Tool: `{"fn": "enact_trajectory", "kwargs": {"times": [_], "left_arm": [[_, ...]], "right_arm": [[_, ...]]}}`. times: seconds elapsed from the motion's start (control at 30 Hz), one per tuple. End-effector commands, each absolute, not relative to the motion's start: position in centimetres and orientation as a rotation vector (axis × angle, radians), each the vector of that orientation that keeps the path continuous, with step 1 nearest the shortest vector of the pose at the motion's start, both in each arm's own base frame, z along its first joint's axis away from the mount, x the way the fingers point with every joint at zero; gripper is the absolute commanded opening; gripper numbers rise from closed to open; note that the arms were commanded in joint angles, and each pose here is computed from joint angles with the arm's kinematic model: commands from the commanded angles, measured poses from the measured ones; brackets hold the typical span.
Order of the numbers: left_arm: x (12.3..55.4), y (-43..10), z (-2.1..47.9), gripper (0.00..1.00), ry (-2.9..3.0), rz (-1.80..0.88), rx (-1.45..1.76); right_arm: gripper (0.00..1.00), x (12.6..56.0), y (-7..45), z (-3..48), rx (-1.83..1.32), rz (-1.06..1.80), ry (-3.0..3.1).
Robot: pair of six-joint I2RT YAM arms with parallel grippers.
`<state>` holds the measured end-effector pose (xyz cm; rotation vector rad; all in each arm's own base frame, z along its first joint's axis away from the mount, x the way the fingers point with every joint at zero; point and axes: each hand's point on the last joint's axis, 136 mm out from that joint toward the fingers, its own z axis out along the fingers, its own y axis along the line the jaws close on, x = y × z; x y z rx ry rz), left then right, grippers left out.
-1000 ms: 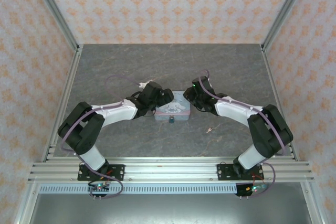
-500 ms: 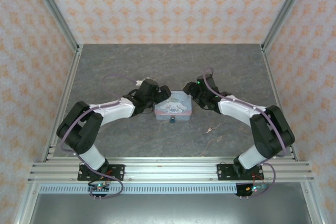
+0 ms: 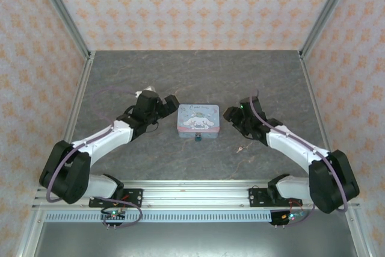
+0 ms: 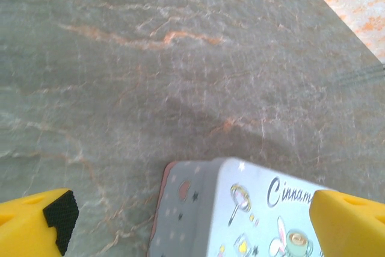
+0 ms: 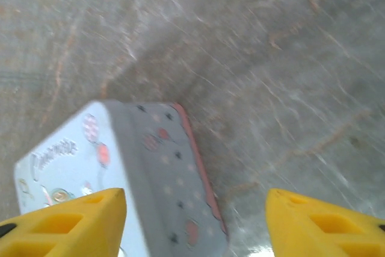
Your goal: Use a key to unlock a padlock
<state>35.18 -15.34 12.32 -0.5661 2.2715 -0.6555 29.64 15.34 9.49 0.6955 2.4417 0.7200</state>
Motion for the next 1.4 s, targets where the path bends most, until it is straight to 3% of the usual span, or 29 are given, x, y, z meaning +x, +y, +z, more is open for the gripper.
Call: {"fn": "enact_trajectory", "kwargs": {"times": [0.0, 0.23, 1.13, 1.2, 1.37], "left_arm": [[32.9, -15.6, 11.3, 1.00, 2.341, -0.676, -0.553], [32.0, -17.3, 11.4, 1.00, 2.361, -0.749, -0.526], [36.2, -21.6, 10.1, 1.00, 2.356, -0.859, -0.545], [36.4, -21.6, 9.9, 1.00, 2.358, -0.855, -0.548], [36.9, -19.8, 9.7, 1.00, 2.361, -0.771, -0.575]], "right_arm": [[0.59, 27.7, 16.1, 9.8, 0.704, 0.791, 2.449], [0.48, 25.7, 18.9, 9.6, 0.729, 0.913, 2.424], [0.41, 29.1, 23.5, 10.5, 0.684, 0.968, 2.415], [0.45, 29.2, 23.5, 10.4, 0.683, 0.969, 2.413], [0.71, 28.9, 21.7, 11.4, 0.680, 0.925, 2.397]]}}
